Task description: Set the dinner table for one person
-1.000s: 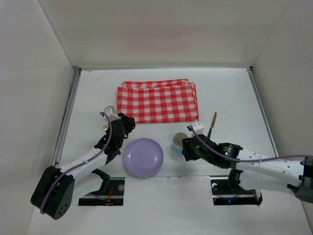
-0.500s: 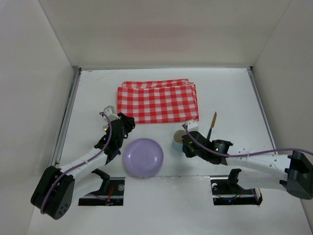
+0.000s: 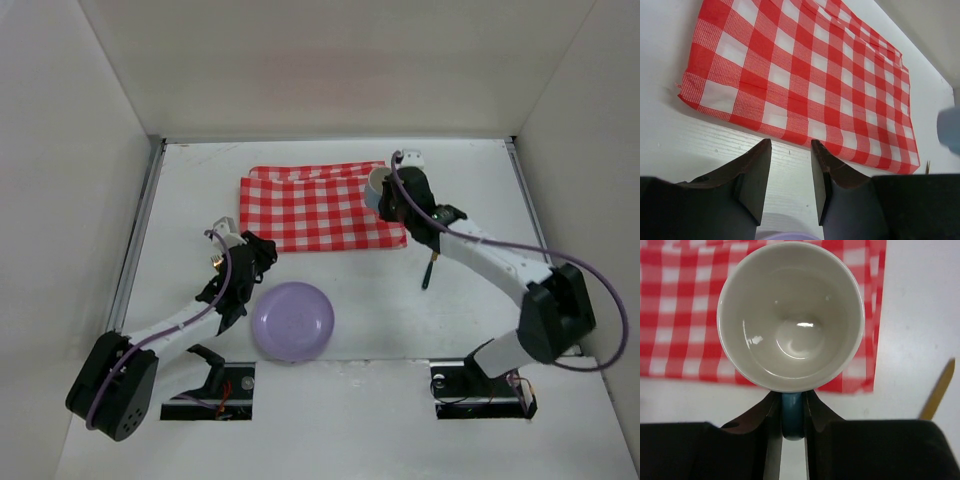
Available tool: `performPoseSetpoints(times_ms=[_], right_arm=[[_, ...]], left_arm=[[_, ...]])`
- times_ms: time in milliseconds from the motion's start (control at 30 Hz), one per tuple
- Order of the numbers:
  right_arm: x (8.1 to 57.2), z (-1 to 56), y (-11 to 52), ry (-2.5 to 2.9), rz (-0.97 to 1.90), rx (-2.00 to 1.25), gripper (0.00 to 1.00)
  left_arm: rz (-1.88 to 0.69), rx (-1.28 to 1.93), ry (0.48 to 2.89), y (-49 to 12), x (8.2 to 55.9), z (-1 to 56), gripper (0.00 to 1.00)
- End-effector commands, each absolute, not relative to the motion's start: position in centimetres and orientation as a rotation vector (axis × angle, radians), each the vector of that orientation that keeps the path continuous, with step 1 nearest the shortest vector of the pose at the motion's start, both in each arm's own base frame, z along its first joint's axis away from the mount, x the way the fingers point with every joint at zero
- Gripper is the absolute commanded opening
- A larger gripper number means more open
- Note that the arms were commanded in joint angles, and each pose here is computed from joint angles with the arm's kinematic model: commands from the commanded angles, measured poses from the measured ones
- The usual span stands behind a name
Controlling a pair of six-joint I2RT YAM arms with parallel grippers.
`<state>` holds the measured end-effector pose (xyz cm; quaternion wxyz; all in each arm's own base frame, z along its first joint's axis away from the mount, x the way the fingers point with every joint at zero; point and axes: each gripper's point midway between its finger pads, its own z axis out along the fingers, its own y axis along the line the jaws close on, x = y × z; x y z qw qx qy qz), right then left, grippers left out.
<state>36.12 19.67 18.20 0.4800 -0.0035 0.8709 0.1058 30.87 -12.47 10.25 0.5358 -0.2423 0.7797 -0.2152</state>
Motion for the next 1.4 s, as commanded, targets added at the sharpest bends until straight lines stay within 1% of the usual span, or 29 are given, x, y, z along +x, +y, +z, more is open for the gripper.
performPoseSetpoints(times_ms=[0, 133, 333, 567, 800, 900, 967, 1000, 1133, 1167, 1200, 1367], right_arm=[[44.2, 23.2, 21.0, 1.924, 0.313, 0.034, 0.06], [50.0, 22.3, 21.1, 1.934, 0.222, 0.038, 0.05], [54.9, 21.2, 20.3, 1.961, 0.162, 0.062, 0.05], [57.2, 18.9, 19.9, 2.01, 0.145, 0.063, 0.06], [57.8, 16.0, 20.2, 2.072, 0.142, 0.055, 0.07], [58.0, 15.5, 20.5, 2.081, 0.16, 0.055, 0.1], [58.0, 15.0, 20.7, 2.092, 0.163, 0.054, 0.14], [58.0, 14.9, 20.7, 2.092, 0.161, 0.059, 0.18], [57.8, 15.0, 20.6, 2.09, 0.148, 0.071, 0.42], [57.7, 15.1, 20.5, 2.088, 0.147, 0.073, 0.47], [57.7, 15.4, 20.5, 2.084, 0.148, 0.074, 0.5], [56.9, 17.9, 20.0, 2.043, 0.154, 0.091, 0.56]], left_arm=[[-0.523, -0.597, 1.817, -12.1, 31.1, 10.3, 0.35], [-0.518, -0.612, 1.801, -11.5, 31.0, 10.4, 0.35], [-0.511, -0.619, 1.803, -11.3, 31.1, 10.3, 0.35], [-0.499, -0.626, 1.817, -11.2, 31.3, 9.8, 0.35], [-0.495, -0.639, 1.814, -10.8, 31.4, 9.7, 0.35], [-0.496, -0.637, 1.822, -11.0, 31.3, 9.5, 0.35], [-0.497, -0.638, 1.821, -11.0, 31.3, 9.5, 0.35], [-0.497, -0.64, 1.819, -10.9, 31.4, 9.6, 0.35], [-0.502, -0.641, 1.81, -10.8, 31.3, 9.8, 0.35], [-0.501, -0.642, 1.81, -10.8, 31.3, 9.8, 0.35], [-0.5, -0.642, 1.811, -10.8, 31.3, 9.7, 0.35], [-0.499, -0.644, 1.81, -10.7, 31.3, 9.7, 0.35]])
